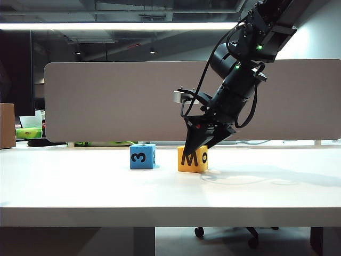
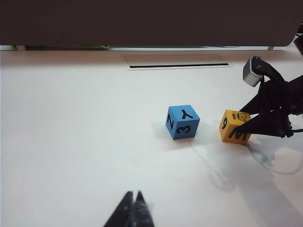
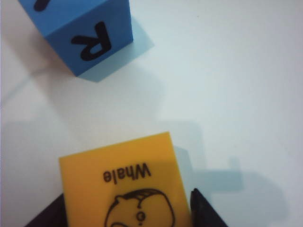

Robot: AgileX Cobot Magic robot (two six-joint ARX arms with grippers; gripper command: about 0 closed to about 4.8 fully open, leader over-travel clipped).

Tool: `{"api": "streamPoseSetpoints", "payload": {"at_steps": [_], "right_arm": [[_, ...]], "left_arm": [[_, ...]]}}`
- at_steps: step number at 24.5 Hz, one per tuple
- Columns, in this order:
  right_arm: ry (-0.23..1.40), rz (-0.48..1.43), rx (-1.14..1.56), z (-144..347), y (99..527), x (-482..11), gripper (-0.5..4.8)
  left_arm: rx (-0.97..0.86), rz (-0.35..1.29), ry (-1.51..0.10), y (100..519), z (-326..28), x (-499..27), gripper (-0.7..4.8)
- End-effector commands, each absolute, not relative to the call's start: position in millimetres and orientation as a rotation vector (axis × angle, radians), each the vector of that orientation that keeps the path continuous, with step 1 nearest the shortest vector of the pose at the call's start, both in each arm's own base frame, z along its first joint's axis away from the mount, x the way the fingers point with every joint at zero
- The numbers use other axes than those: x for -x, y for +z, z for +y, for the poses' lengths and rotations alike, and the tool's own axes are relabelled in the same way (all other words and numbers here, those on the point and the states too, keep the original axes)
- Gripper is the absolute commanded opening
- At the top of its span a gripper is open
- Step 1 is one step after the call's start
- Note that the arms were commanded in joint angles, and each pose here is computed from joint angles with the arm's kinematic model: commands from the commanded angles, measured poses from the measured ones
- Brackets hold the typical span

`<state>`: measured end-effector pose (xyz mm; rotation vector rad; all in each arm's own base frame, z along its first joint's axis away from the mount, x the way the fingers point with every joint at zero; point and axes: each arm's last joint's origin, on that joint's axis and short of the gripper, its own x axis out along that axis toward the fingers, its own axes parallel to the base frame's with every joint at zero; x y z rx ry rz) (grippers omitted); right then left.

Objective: Stack the letter block on the right onto the letter block on the left.

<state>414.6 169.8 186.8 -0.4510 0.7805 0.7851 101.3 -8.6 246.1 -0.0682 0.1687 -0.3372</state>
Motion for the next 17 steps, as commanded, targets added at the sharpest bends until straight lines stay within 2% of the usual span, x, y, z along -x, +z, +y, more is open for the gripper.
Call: {"api": "streamPoseSetpoints", "payload": {"at_steps": [1, 7, 17], "right_arm": [[0.782, 0.757, 0.452, 170, 191, -416, 3.10], [0.778, 0.738, 0.448, 172, 198, -418, 2.96], [0.758, 0.552, 0.349, 203, 293, -429, 2.96]], "left_arm": [[0.064, 0.155, -0.339, 248, -9, -101, -0.05], [0.064, 0.155, -0.339, 248, -9, -101, -0.05], [0.064, 0.155, -0.339, 248, -9, -101, -0.05]]}}
